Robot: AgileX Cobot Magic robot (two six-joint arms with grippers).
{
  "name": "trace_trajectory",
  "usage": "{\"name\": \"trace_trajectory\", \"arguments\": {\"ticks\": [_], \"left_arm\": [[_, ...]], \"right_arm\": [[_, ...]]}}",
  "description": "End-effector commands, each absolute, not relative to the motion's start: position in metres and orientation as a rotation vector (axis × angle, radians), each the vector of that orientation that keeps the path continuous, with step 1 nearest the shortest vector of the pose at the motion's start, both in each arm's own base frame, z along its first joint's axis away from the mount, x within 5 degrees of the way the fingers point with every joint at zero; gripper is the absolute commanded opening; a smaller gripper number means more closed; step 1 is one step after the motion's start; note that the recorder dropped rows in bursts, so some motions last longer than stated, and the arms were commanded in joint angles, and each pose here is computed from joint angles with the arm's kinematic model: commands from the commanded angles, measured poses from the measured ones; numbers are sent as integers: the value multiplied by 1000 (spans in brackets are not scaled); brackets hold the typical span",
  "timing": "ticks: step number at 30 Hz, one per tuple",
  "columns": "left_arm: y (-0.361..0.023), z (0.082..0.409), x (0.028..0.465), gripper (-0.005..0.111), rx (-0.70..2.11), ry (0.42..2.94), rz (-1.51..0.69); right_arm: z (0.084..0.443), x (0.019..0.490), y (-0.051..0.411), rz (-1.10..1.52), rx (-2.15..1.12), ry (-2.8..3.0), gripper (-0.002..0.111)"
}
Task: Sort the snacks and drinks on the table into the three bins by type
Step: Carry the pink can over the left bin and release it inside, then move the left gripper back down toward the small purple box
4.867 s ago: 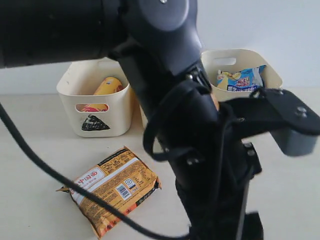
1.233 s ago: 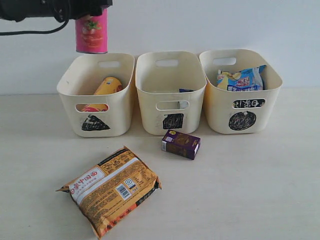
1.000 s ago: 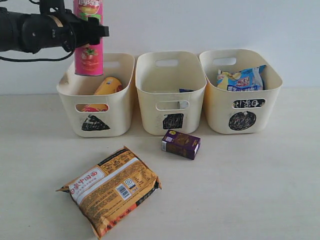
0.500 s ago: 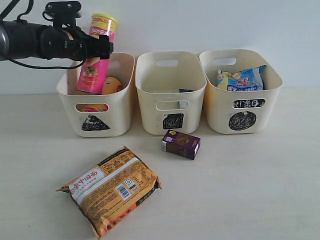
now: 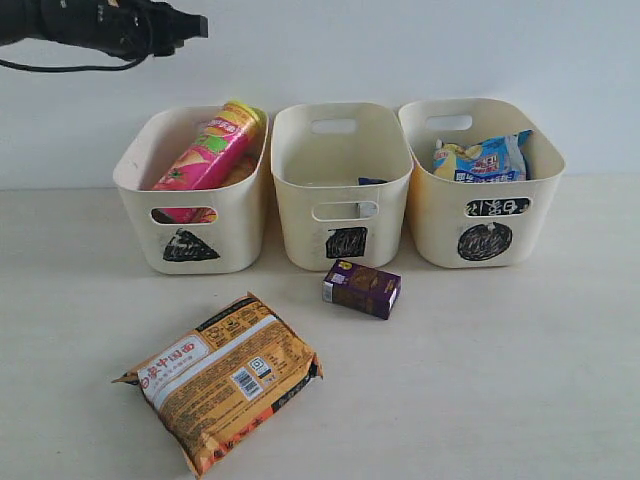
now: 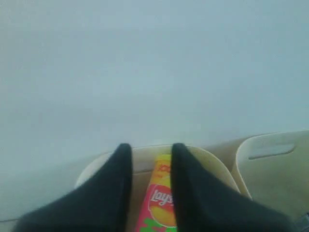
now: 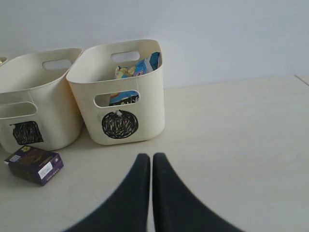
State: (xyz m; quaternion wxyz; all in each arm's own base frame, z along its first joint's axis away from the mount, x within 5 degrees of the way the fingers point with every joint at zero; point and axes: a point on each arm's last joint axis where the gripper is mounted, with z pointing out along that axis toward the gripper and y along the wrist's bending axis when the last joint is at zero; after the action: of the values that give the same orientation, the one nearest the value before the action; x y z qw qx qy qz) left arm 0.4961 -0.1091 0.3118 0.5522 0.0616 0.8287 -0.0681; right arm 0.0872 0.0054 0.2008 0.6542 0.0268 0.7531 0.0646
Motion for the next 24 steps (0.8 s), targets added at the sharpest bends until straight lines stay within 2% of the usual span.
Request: {"name": "trace_trajectory", "arguments": {"ticks": [1, 15, 24], "left_arm": [[-105, 338, 480, 5, 143, 1989, -153], [-89, 391, 425, 5, 120, 2136, -129], [-79, 424, 361, 5, 74, 2109, -221]], "right_arm": [[200, 87, 6, 139, 48, 1709, 0], [200, 87, 6, 141, 50, 1709, 0], [200, 87, 6, 143, 53, 1709, 0]]}}
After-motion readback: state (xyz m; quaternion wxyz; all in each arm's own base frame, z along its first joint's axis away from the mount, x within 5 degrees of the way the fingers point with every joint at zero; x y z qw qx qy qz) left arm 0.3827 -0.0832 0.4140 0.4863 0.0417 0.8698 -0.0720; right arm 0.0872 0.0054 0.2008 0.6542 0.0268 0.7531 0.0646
